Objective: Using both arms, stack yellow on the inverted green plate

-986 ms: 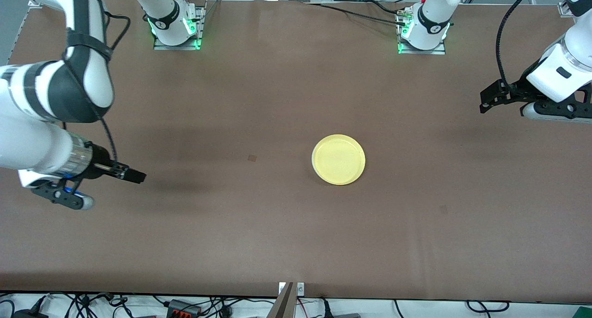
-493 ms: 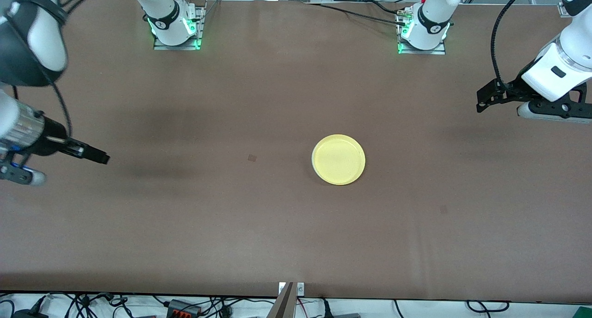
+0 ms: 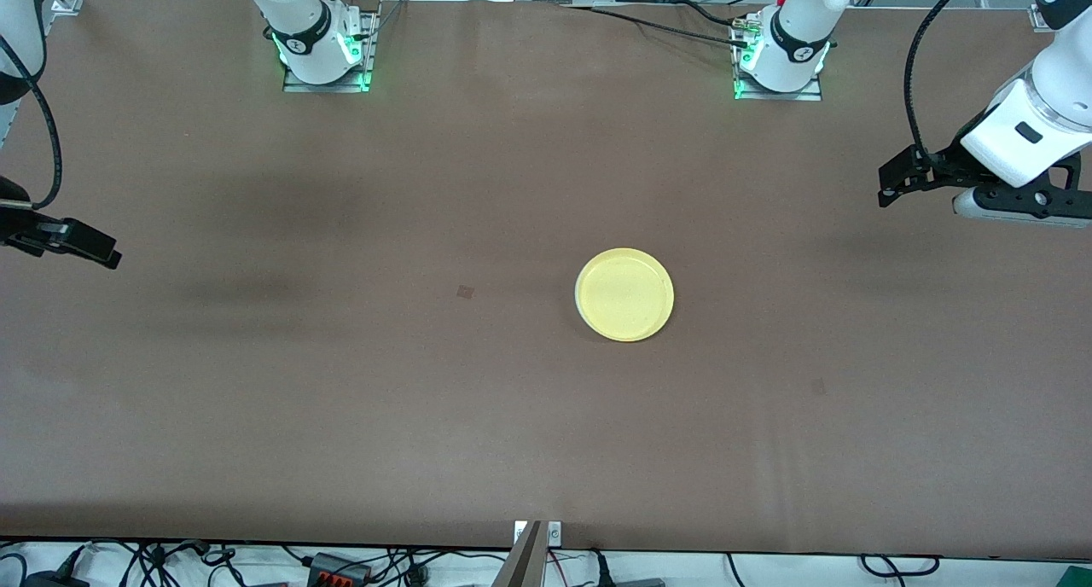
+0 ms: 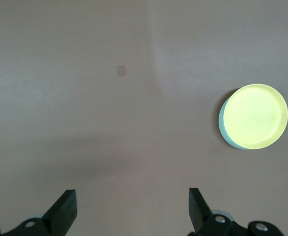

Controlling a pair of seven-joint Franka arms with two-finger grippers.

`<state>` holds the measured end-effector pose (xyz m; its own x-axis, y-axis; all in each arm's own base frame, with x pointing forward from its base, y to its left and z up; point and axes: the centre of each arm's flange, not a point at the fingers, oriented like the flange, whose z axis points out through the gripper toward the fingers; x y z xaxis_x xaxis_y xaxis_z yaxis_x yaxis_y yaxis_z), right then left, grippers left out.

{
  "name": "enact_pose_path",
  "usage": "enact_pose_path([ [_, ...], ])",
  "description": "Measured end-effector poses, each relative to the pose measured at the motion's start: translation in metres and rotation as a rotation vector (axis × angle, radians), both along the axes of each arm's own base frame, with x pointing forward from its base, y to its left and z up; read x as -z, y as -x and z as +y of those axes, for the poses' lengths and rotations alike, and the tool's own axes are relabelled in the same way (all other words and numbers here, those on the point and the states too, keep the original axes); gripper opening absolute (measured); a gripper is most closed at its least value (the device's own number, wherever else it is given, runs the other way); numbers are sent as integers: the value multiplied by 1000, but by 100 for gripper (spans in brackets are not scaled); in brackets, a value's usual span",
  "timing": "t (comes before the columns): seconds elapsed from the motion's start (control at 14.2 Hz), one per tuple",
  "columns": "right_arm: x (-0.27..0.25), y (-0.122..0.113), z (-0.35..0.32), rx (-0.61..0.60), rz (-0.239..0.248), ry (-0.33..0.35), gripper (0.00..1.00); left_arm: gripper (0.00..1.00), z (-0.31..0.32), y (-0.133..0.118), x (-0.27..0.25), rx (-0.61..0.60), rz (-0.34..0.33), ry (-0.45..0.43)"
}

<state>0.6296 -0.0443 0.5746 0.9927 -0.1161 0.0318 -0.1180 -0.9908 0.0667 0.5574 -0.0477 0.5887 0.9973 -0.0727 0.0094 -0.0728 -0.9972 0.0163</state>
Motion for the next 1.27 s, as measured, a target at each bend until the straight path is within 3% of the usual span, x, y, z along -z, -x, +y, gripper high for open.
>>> enact_pose_path([
  [0.21, -3, 8, -15, -6, 32, -2, 100, 100, -2, 0, 0, 3, 1, 0],
  [0.85, 13, 52, -14, -14, 31, -12, 100, 100, 0, 0, -1, 2, 0, 0],
  [1.27, 5, 59, -10, -19, 33, -14, 100, 100, 11, -2, 0, 6, 0, -1],
])
